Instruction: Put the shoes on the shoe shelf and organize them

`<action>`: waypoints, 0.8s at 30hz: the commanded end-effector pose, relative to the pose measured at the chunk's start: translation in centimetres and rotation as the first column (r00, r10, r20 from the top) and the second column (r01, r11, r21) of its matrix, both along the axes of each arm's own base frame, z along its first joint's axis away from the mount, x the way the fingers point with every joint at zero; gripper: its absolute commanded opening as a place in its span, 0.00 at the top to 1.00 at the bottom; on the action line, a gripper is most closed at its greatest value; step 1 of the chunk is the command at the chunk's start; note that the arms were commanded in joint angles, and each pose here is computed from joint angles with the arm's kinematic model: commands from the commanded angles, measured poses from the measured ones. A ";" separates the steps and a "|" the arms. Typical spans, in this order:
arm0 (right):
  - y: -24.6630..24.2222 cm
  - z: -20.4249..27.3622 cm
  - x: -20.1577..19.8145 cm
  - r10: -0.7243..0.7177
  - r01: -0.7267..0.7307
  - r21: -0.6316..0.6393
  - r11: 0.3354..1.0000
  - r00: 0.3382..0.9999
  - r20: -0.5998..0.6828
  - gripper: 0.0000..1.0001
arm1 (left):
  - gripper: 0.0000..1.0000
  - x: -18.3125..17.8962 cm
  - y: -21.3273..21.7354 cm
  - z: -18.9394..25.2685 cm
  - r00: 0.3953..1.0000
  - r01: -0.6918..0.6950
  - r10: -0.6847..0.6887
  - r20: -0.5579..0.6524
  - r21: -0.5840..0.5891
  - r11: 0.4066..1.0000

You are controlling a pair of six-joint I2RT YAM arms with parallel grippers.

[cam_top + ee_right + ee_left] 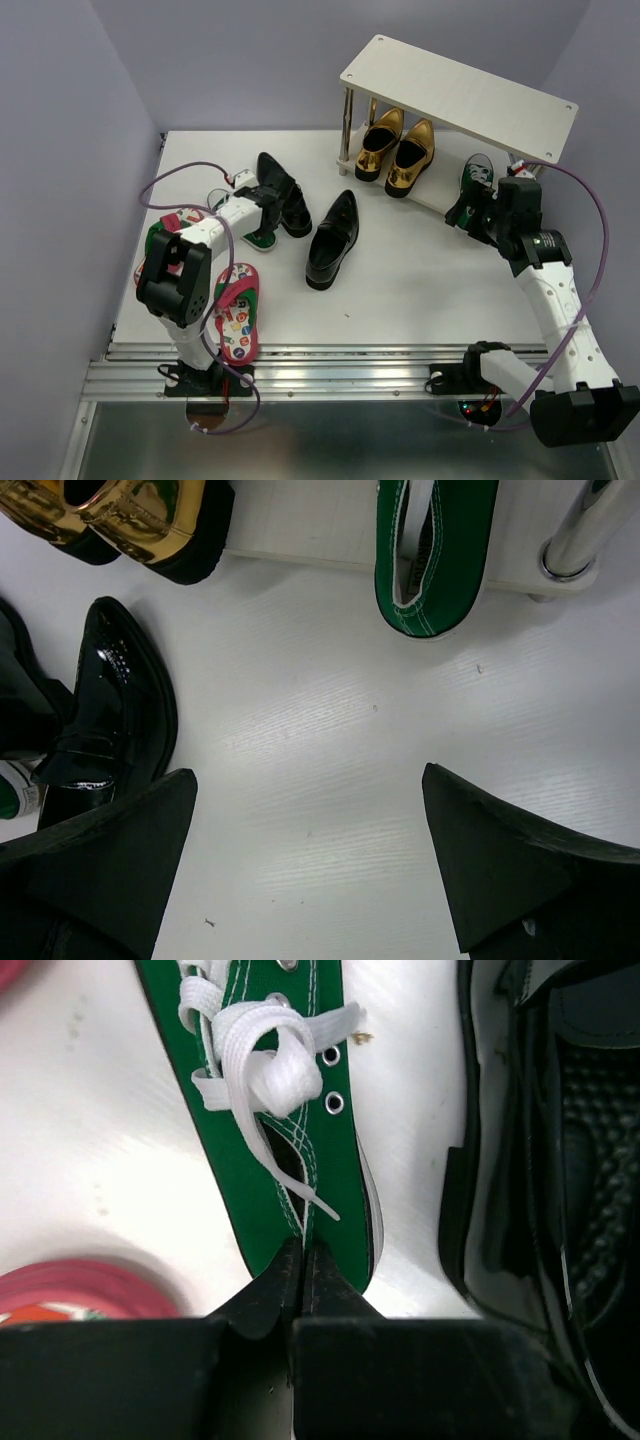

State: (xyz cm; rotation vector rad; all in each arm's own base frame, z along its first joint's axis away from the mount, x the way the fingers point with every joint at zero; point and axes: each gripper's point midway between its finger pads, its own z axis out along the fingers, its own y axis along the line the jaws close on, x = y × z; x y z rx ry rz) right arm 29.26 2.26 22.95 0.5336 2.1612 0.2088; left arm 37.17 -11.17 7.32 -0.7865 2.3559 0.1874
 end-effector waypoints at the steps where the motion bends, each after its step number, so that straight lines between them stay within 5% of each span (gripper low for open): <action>1: -0.2 2.4 0.2 0.002 -0.001 -0.002 1.000 0.998 0.064 0.00 | 1.00 -1.3 3.7 7.6 0.991 -0.040 0.025 0.132 0.117 0.992; 13: 0.0 2.5 1.4 0.003 -0.003 0.007 1.000 0.997 0.075 0.00 | 1.00 -3.8 1.9 19.3 0.917 0.242 -0.300 0.263 0.231 0.942; 18: -0.4 3.7 1.3 -0.021 0.021 0.002 1.000 0.995 0.100 0.00 | 1.00 -5.5 -4.7 21.5 0.822 0.442 -0.503 0.266 0.259 0.859; 24: -1.6 5.7 0.2 -0.078 0.082 -0.021 0.996 0.986 0.145 0.00 | 1.00 -11.1 -15.0 20.4 0.596 0.720 -0.777 0.205 0.292 0.629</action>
